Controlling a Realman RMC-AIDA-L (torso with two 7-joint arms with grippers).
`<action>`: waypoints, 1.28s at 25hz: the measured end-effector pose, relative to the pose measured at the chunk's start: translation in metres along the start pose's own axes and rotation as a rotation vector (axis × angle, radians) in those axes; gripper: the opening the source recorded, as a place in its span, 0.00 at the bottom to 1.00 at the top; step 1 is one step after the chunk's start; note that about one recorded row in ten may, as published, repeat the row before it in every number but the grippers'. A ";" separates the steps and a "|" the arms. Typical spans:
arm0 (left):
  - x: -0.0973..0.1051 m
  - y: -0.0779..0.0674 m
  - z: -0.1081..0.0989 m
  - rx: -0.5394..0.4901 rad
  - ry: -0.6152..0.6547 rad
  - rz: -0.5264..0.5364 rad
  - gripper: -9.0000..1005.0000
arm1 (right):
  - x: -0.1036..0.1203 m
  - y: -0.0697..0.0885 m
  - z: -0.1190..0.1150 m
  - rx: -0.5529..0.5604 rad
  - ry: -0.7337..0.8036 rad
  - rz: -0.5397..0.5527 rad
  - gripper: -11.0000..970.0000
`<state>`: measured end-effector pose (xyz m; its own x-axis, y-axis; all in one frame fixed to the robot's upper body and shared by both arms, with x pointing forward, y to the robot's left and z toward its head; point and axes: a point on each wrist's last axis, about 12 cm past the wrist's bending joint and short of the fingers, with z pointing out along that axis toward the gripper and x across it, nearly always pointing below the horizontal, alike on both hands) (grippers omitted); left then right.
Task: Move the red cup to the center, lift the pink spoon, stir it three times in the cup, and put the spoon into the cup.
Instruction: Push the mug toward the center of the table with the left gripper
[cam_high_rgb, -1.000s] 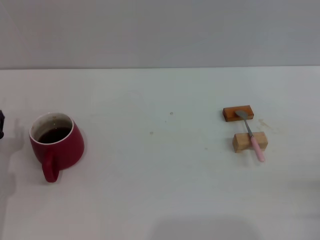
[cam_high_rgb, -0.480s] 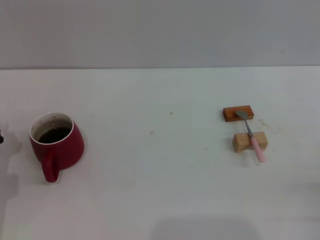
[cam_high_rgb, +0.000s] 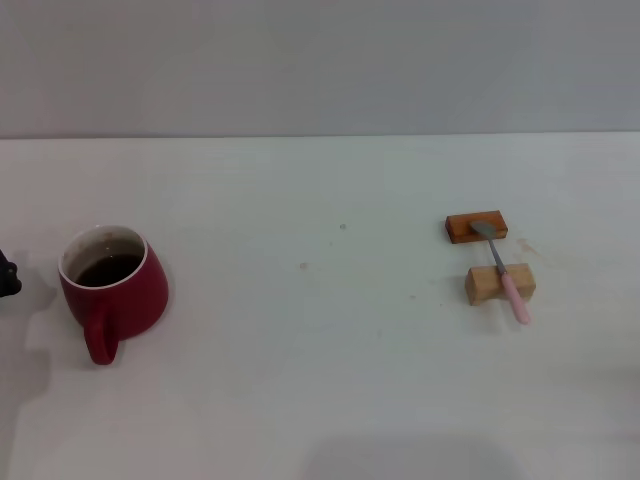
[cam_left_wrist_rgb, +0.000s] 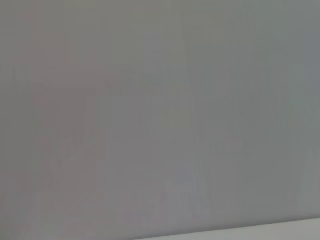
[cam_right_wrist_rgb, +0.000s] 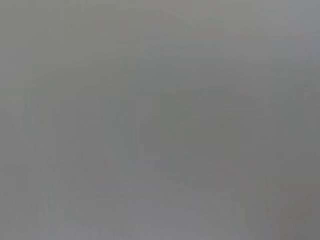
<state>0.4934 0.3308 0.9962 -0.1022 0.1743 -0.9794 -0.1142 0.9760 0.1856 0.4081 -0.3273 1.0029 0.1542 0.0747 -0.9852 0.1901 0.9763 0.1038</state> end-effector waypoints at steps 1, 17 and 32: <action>0.000 0.000 0.000 0.000 0.000 0.000 0.01 | 0.000 0.000 0.000 0.000 0.000 0.000 0.74; 0.003 -0.011 0.002 0.096 0.026 0.127 0.01 | 0.000 0.000 0.000 0.001 0.000 0.002 0.74; 0.003 -0.024 0.001 0.186 0.020 0.166 0.01 | -0.001 0.000 -0.001 0.001 -0.009 0.002 0.74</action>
<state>0.4969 0.3079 0.9890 -0.1242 0.3330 -0.9347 0.0899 0.9419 0.3236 0.4072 -0.3272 1.0039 0.1637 0.0744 -0.9837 0.1909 0.9759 0.1056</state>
